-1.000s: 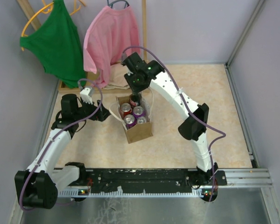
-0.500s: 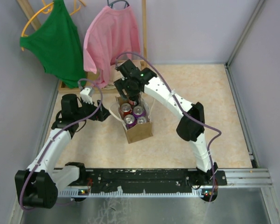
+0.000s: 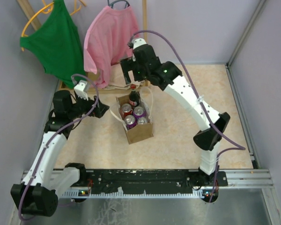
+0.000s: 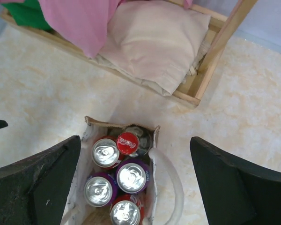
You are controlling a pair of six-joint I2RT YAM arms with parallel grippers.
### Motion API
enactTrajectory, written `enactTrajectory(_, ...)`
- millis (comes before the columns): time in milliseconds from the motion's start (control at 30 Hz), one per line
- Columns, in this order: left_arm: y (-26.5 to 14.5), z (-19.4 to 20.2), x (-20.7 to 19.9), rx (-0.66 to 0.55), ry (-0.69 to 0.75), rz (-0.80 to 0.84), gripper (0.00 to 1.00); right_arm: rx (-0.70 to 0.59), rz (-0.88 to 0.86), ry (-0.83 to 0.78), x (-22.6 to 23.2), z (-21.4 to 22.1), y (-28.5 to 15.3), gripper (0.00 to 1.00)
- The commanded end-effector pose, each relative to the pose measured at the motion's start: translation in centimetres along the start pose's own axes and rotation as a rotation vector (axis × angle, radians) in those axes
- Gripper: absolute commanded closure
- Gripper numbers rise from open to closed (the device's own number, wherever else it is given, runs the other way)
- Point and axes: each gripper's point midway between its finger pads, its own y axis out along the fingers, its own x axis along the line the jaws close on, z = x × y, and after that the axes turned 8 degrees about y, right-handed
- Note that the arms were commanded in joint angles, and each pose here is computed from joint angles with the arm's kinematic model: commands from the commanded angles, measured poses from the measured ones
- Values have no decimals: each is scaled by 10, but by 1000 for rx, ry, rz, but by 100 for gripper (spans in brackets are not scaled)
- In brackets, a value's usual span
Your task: Place the beverage into the canvas bag
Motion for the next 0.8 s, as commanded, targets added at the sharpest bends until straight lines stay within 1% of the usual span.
enactTrajectory(0, -18, -26, -6, -22, 50, 6, 0, -42, -7, 178, -26, -19, -31, 1)
enactTrajectory(100, -24, -29, -3, -12, 66, -22, 0, 41, -27, 250, -40, 9, -36, 1)
enactTrajectory(200, -28, -28, -1, -15, 72, -48, 0, 39, -41, 307, -44, 29, -59, 1)
enactTrajectory(267, -30, -26, 0, -16, 60, -59, 0, 52, -57, 346, -45, 49, -65, 1)
enactTrajectory(400, -31, -21, -1, -11, 47, -63, 0, 43, -86, 416, -46, 75, -80, 1)
enactTrajectory(567, -28, -20, -2, -6, 41, -49, 0, 36, -77, 437, -51, 83, -86, 1)
enactTrajectory(767, -23, -25, -1, -12, 32, -41, 0, 26, -88, 438, -49, 82, -83, 1)
